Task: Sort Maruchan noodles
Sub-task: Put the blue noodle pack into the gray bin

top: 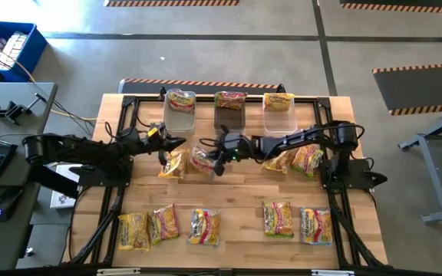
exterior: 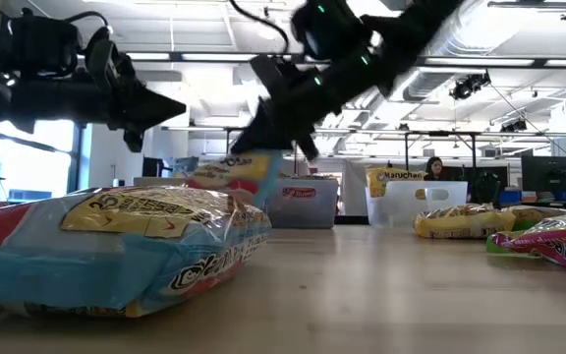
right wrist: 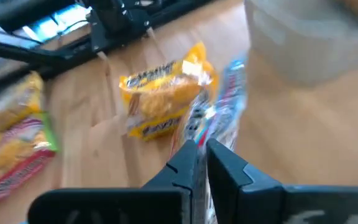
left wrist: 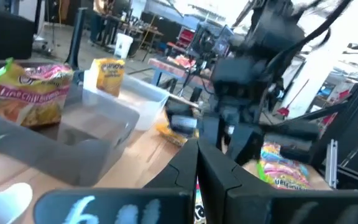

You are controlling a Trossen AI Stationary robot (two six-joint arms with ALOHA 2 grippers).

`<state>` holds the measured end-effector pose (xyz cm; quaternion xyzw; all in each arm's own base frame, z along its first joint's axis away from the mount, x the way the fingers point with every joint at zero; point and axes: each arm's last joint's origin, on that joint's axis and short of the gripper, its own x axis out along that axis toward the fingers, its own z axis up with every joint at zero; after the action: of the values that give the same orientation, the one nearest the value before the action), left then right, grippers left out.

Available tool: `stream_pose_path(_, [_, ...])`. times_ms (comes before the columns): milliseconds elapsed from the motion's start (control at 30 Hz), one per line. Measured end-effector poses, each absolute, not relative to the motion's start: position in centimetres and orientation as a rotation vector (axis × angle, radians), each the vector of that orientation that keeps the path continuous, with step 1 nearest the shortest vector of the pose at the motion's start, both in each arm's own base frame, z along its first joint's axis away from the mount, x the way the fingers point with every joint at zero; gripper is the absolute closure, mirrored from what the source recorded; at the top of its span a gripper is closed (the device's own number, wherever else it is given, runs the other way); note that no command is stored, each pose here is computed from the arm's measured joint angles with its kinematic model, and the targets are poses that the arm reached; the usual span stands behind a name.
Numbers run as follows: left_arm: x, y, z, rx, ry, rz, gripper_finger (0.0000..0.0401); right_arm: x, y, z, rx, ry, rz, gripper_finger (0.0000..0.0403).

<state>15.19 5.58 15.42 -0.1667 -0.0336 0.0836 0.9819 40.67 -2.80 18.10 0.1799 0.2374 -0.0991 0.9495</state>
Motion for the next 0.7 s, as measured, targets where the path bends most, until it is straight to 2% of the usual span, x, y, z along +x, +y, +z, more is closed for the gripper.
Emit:
stream_pose_path(200, [14.8, 5.8, 16.0, -0.324, -0.094, 0.147, 0.0400, 42.3, -3.9, 22.7, 0.196, 0.581, -0.207, 0.0383])
stream_pose_path(367, [14.7, 5.8, 15.6, -0.346, -0.054, 0.157, 0.0399, 42.0, -5.2, 23.2, 0.231, 0.666, -0.216, 0.0374])
stream_pose_path(467, [14.7, 5.7, 15.1, -0.381, 0.001, 0.161, 0.0394, 41.2, -5.7, 22.3, 0.333, 0.774, -0.225, 0.0344])
stream_pose_path(700, [14.9, 5.0, 13.9, -0.413, 0.127, 0.132, 0.0367, 39.4, -4.3, 20.8, 0.463, 1.022, -0.280, 0.0228])
